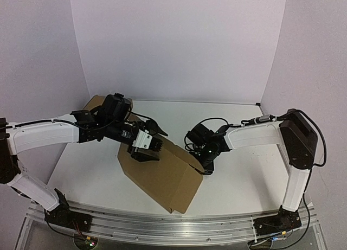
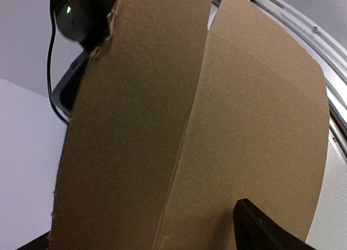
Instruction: Fold the paper box
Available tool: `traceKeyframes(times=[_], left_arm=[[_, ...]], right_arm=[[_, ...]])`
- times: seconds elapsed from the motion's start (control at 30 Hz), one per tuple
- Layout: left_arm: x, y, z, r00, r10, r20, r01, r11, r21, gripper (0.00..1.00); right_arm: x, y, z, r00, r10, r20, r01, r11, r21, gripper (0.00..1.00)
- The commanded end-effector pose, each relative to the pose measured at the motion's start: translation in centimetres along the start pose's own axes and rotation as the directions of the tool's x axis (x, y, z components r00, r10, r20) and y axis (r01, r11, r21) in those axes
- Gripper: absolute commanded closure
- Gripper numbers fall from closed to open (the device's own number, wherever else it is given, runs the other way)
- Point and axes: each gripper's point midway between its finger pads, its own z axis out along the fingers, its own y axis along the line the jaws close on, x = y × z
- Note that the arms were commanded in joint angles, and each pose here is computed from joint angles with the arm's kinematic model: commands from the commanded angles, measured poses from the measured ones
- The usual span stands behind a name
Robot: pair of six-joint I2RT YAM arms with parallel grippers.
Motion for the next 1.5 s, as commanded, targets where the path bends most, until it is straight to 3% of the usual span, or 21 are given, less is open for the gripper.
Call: traceKeyframes(times=[0.0,0.27,0.37,0.5,0.77,0.83,0.9,1.0,1.07,1.2,1.33,1.47], left_arm=[[1.8,3.4,-0.3,0.979,-0.185,-0.084,0.171,0.973,-0.152,0.04],[2.1,9.2,-5.5,0.895,-0.446,0.026,0.431,0.846,-0.315,0.0],[0.6,10.9,-7.6,0.892,-0.445,0.083,0.445,0.828,-0.341,0.0],[-2.1,10.6,-8.9,0.906,-0.398,0.145,0.424,0.86,-0.285,0.0],[-1.4,14.6,-14.1,0.875,-0.469,0.124,0.468,0.748,-0.47,0.0],[-0.8,13.9,-14.8,0.864,-0.491,0.106,0.48,0.744,-0.464,0.0],[-0.8,11.8,-15.5,0.87,-0.485,0.09,0.477,0.781,-0.402,0.02],[-1.2,6.1,-15.5,0.886,-0.461,0.041,0.457,0.858,-0.236,0.16],[-0.7,2.3,-15.1,0.862,-0.506,-0.014,0.5,0.856,-0.129,0.29],[3.2,-3.3,-12.8,0.801,-0.577,-0.163,0.581,0.813,-0.025,0.43],[7.7,-3.8,-9.9,0.78,-0.584,-0.226,0.587,0.808,-0.062,0.44],[9.3,-0.4,-7.5,0.802,-0.576,-0.155,0.562,0.817,-0.129,0.45]], right_arm=[[-1.0,-1.8,-1.5,0.986,0.157,0.058,-0.158,0.987,0.017,0.33],[-1.0,-2.1,-1.3,0.988,0.155,0.014,-0.155,0.988,-0.002,0.35],[-0.3,-2.3,-0.7,0.99,0.138,-0.029,-0.138,0.99,-0.012,0.37],[0.0,-1.8,-0.2,0.993,0.097,-0.061,-0.1,0.994,-0.035,0.4],[0.4,-1.3,-1.7,0.994,0.09,-0.069,-0.095,0.993,-0.076,0.39],[0.3,-1.3,-2.6,0.997,0.053,-0.059,-0.057,0.996,-0.068,0.35],[0.2,-2.0,-3.8,0.998,0.012,-0.061,-0.014,0.999,-0.03,0.32],[0.0,-2.3,-6.1,0.994,-0.062,-0.088,0.06,0.998,-0.019,0.28],[0.1,-1.7,-7.9,0.986,-0.117,-0.122,0.111,0.992,-0.059,0.26],[-0.5,-0.6,-10.6,0.967,-0.214,-0.136,0.199,0.973,-0.119,0.24],[-4.6,-1.0,-9.8,0.967,-0.247,-0.06,0.244,0.969,-0.047,0.27],[-7.5,0.3,-6.6,0.962,-0.264,-0.066,0.262,0.964,-0.041,0.37]])
